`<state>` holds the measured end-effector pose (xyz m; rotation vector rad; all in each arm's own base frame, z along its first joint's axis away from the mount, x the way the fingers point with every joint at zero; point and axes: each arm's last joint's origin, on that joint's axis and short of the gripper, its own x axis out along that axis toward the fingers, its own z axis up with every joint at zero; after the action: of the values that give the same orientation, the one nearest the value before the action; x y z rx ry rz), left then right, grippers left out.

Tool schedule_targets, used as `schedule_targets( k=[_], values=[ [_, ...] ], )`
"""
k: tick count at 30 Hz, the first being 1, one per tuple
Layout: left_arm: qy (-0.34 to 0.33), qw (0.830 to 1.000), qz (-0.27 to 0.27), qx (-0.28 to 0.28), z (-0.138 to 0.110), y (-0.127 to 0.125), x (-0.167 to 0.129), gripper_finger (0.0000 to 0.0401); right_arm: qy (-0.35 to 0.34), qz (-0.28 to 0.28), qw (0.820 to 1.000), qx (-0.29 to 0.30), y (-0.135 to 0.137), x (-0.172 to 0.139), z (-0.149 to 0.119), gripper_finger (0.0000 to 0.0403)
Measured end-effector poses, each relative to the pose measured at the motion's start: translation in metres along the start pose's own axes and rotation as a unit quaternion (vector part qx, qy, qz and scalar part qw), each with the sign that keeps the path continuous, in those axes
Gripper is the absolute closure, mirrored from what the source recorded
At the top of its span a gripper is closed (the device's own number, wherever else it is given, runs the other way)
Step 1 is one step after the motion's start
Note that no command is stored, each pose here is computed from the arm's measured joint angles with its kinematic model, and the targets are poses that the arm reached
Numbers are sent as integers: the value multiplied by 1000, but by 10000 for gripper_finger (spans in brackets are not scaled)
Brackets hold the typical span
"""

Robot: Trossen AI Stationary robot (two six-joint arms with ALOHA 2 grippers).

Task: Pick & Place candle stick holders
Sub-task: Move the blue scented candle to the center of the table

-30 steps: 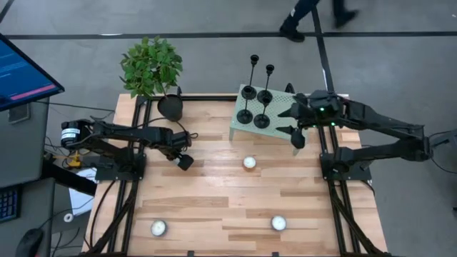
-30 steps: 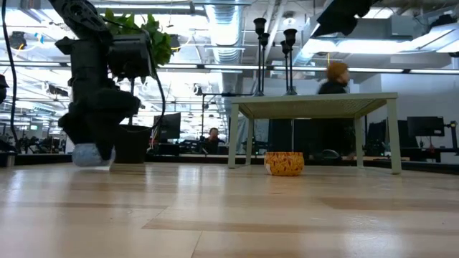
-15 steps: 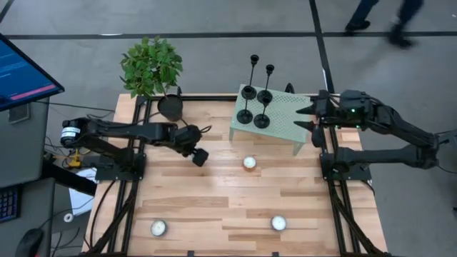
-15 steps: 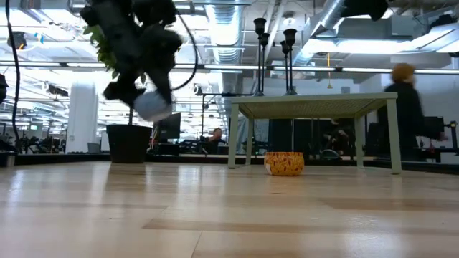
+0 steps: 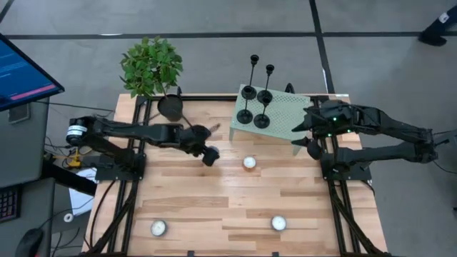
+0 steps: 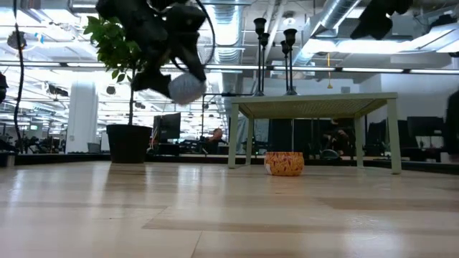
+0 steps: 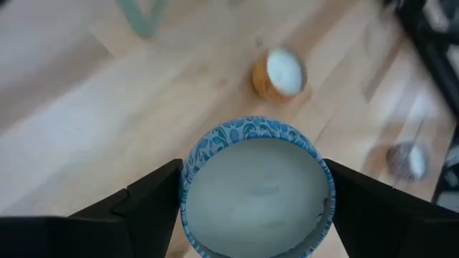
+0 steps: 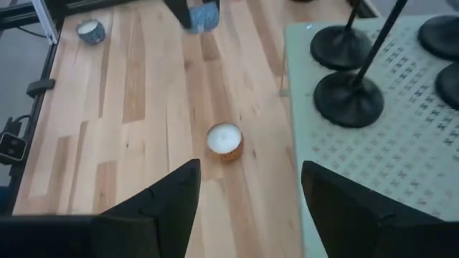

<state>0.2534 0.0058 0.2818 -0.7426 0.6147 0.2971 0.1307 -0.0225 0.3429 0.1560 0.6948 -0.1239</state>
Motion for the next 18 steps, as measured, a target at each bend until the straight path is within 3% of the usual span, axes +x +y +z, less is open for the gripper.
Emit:
schedule_targets(
  k=[10, 18],
  values=[
    [104, 992, -39, 54, -11, -33, 74, 96, 26, 19, 999, -14, 7, 6, -5, 180],
    [114, 989, -39, 82, -20, -69, 108, 96, 91, 25, 995, -26, 14, 9, -16, 182]
  ],
)
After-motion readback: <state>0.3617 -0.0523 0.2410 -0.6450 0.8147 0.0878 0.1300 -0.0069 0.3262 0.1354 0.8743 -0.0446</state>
